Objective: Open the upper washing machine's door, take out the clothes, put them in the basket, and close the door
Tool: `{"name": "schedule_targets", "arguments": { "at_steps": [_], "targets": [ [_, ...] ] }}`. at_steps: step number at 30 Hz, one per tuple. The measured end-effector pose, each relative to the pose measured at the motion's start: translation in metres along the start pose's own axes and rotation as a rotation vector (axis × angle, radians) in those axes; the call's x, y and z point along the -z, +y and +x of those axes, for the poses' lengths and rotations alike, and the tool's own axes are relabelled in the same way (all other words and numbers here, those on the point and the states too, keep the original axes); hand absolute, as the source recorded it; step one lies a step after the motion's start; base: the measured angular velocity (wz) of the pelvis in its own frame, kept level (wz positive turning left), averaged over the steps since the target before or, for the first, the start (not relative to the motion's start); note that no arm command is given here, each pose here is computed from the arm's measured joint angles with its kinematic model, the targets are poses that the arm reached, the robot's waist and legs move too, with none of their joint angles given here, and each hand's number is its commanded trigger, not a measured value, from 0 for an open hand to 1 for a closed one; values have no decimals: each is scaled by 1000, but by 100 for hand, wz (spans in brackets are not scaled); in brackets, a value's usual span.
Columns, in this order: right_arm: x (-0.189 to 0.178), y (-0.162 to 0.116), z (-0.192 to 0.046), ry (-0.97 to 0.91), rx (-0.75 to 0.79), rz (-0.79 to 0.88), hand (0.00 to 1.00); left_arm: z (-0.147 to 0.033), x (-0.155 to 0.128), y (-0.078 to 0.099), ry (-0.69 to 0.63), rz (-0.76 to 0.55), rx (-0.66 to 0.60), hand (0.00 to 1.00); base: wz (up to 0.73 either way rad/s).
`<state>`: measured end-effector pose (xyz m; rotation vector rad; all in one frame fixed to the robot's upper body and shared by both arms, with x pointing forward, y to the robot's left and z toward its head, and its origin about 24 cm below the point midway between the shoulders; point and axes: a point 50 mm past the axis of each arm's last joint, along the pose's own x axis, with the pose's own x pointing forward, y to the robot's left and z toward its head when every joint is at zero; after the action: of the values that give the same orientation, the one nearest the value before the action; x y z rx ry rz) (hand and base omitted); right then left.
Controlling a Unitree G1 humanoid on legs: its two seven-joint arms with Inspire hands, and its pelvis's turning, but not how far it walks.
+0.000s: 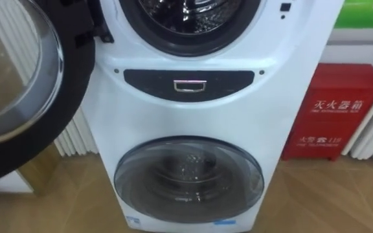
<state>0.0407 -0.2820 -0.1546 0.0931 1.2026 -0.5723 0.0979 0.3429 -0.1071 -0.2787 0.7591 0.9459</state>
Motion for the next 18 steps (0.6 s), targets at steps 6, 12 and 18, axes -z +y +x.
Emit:
{"name": "schedule_targets", "arguments": {
  "at_steps": [6, 12, 18],
  "targets": [
    [1, -12, -1, 1, 34, 1, 0, 4, -63, 3, -198, -21, 11, 0, -1],
    [6, -23, -3, 1, 54, 6, 0, -4, -160, -8, -461, -55, 34, 0, 0],
    [3, -27, -4, -27, 43, 16, 0, -34, -221, -22, -695, -63, 105, 0, 1]
  ]
}}
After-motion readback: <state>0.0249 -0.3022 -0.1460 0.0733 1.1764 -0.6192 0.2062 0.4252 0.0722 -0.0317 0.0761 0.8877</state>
